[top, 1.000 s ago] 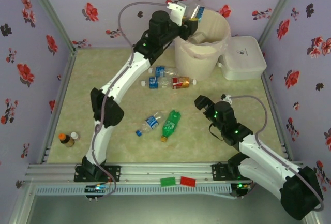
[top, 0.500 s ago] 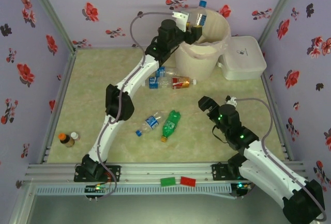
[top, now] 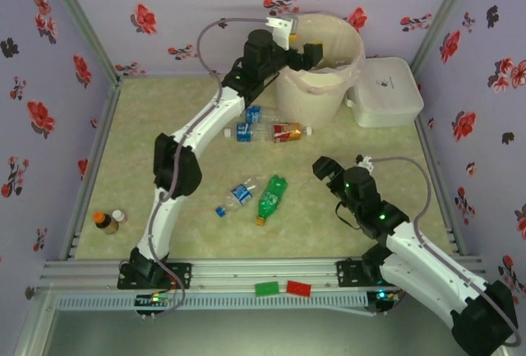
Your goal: Put the plastic bottles in the bin
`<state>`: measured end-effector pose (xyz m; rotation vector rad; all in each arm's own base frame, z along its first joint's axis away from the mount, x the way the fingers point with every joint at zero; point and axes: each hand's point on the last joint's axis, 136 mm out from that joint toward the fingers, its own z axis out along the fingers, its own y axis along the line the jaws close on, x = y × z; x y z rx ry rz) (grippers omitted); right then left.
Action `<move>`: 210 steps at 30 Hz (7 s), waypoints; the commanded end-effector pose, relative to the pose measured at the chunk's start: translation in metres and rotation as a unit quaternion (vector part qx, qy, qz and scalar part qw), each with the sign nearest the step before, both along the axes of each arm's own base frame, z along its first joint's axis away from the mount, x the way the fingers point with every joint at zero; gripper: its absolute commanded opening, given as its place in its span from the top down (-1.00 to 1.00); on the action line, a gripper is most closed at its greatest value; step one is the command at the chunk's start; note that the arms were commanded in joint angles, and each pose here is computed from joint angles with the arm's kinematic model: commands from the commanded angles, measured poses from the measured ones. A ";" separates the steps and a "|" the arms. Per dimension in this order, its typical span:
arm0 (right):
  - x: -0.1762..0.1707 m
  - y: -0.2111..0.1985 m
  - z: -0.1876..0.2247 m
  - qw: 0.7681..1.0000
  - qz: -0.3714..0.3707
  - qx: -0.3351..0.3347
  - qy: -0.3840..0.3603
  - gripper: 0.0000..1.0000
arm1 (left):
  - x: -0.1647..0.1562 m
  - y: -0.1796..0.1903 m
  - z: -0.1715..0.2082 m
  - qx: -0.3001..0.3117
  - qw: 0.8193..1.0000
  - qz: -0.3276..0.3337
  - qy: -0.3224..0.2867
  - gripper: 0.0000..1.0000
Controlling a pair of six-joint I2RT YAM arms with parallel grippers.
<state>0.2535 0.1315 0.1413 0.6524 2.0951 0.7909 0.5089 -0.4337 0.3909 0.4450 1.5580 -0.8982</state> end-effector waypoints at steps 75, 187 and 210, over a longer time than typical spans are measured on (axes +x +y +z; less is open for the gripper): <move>-0.008 0.154 -0.061 0.977 0.120 -0.142 0.100 -0.07 | -0.247 0.285 -0.261 0.046 0.939 0.231 0.250 -1.00; 0.035 0.018 -0.028 0.993 0.020 -0.094 0.074 -0.99 | -0.289 0.177 -0.343 0.335 0.869 0.020 0.363 -0.99; 0.037 0.022 -0.027 0.994 0.020 -0.079 0.071 -0.99 | -0.281 0.176 -0.348 0.372 0.862 0.046 0.341 -0.08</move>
